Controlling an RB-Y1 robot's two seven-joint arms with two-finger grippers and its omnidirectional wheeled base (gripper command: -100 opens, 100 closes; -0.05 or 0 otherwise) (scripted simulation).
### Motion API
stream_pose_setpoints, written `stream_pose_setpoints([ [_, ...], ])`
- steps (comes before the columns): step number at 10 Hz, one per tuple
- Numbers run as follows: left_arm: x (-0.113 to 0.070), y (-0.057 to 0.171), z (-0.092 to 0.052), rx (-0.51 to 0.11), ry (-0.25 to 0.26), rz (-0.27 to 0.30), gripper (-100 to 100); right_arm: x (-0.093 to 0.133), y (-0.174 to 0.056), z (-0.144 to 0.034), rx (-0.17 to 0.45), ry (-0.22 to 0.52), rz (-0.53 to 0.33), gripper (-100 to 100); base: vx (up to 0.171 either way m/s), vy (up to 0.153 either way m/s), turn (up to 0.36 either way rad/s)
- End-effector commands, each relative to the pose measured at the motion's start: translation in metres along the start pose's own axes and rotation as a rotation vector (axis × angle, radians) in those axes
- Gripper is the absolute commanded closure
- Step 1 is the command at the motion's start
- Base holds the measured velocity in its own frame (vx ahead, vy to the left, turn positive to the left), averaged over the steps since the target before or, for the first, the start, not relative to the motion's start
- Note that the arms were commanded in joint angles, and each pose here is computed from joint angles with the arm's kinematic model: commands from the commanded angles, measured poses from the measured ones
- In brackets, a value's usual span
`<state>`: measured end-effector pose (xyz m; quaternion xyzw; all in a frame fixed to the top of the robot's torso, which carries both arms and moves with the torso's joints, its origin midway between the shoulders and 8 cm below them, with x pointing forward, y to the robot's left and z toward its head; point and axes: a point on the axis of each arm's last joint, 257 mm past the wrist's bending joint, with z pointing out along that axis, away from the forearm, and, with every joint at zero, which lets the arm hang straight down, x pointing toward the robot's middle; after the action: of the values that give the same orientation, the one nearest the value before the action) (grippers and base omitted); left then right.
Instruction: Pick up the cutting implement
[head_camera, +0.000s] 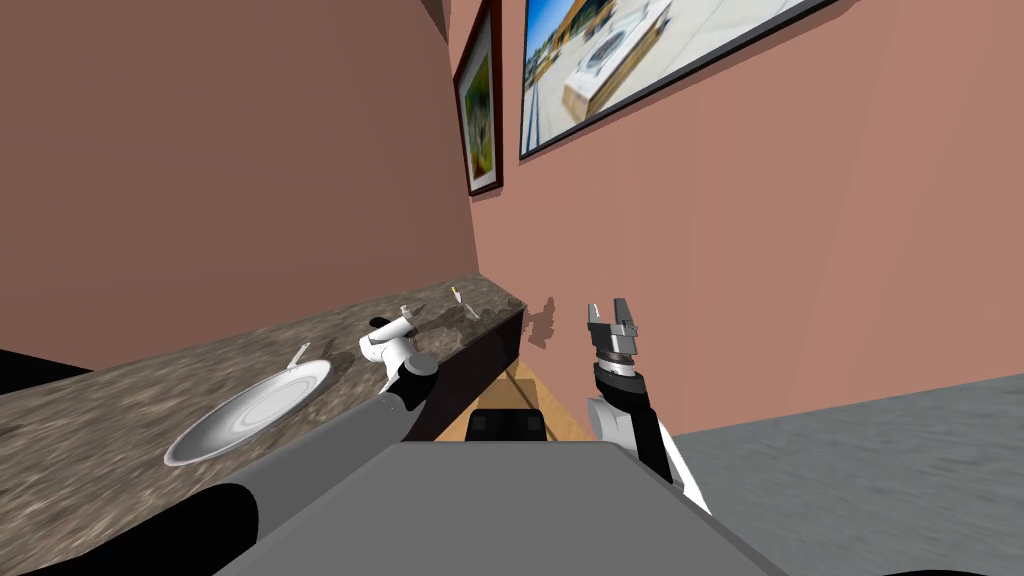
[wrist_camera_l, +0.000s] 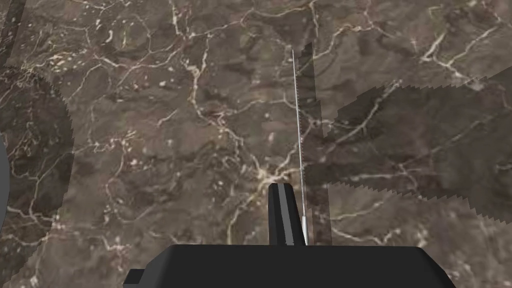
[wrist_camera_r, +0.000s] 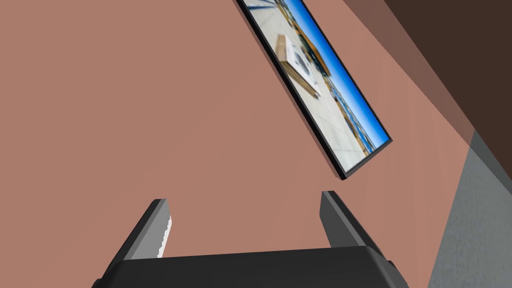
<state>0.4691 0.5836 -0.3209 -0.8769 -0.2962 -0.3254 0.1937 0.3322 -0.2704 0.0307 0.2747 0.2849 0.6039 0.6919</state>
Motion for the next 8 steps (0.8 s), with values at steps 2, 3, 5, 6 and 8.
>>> stream_pose_setpoints([
  [2,0.0,0.0,0.0,0.0,0.0,0.0,100,0.0,0.0,0.0,0.0,0.0,0.0,0,0.0,0.0,0.0],
  [3,0.0,0.0,0.0,0.0,0.0,0.0,0,0.0,0.0,0.0,0.0,0.0,0.0,0,0.0,0.0,0.0],
  [5,0.006,-0.007,0.004,-0.009,0.015,-0.033,-100,0.0,0.0,0.0,0.0,0.0,0.0,0,-0.008,-0.011,-0.031],
  [6,0.008,-0.004,0.005,-0.021,0.022,-0.058,-100,0.0,0.0,0.0,0.0,0.0,0.0,0,-0.036,-0.007,-0.028],
  [8,0.002,0.015,0.004,-0.06,0.021,-0.112,-100,0.0,0.0,0.0,0.0,0.0,0.0,0,-0.063,0.022,0.021],
])
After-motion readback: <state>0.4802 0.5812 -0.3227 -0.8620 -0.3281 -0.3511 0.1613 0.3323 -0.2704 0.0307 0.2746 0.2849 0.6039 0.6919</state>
